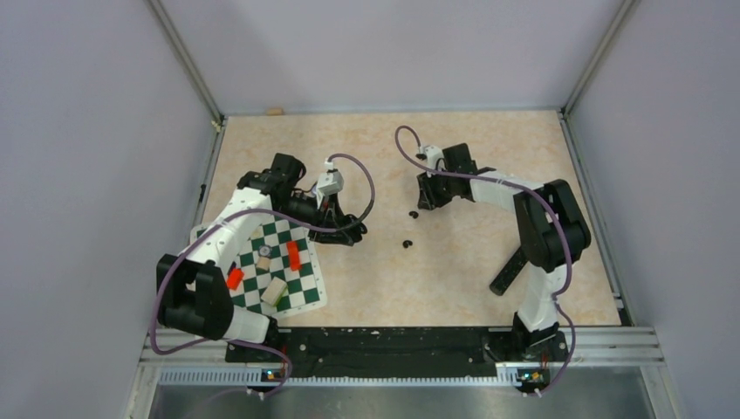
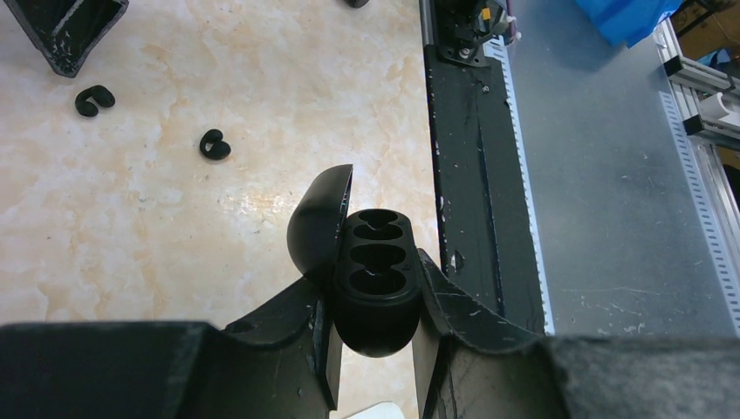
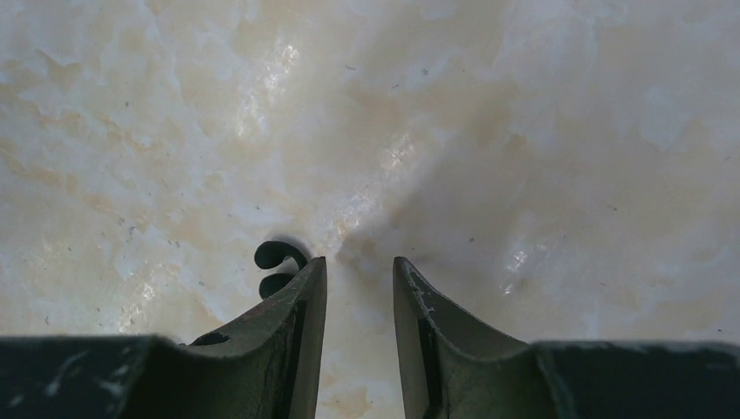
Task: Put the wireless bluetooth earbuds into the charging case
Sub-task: Pick up the left earbud from the center of the board.
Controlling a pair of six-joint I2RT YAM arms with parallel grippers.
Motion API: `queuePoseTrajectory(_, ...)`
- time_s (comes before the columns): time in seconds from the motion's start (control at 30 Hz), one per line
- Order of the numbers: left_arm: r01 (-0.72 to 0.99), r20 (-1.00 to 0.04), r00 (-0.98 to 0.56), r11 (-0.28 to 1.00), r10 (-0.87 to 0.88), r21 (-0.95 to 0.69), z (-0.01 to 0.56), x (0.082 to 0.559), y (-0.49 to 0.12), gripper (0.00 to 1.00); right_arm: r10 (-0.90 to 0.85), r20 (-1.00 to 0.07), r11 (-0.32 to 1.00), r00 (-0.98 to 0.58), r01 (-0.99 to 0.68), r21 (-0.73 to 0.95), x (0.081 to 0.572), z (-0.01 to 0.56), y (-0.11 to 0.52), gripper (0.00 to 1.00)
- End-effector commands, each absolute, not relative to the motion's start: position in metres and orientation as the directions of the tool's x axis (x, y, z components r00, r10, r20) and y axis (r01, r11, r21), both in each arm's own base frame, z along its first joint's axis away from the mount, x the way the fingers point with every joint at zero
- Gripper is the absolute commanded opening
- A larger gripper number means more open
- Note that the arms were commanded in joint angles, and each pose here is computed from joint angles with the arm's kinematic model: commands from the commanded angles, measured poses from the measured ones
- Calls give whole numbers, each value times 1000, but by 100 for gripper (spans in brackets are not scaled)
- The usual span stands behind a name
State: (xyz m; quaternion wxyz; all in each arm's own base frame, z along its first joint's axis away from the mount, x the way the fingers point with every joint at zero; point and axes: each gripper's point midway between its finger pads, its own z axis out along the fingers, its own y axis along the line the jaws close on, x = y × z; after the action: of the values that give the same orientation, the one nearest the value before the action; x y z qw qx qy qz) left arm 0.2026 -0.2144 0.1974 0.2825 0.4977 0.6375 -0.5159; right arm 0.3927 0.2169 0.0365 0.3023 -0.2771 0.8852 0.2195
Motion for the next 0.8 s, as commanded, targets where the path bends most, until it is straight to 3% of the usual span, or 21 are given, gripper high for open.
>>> queuePoseTrajectory(0.0, 941, -904, -300, -58, 305, -332, 208, 201, -218, 0, -327, -659, 757, -677, -605, 246, 404, 42, 223, 33)
queuePoseTrajectory(0.4, 950, -907, -276, -52, 318, -308, 207, 202, -216, 0, -339, -609, 702, -717, -624, 344, 388, 35, 234, 37)
queuePoseTrajectory(0.77, 953, -910, -266, -52, 317, -297, 208, 201, -215, 0, -372, -574, 677, -729, -636, 369, 376, 27, 230, 29)
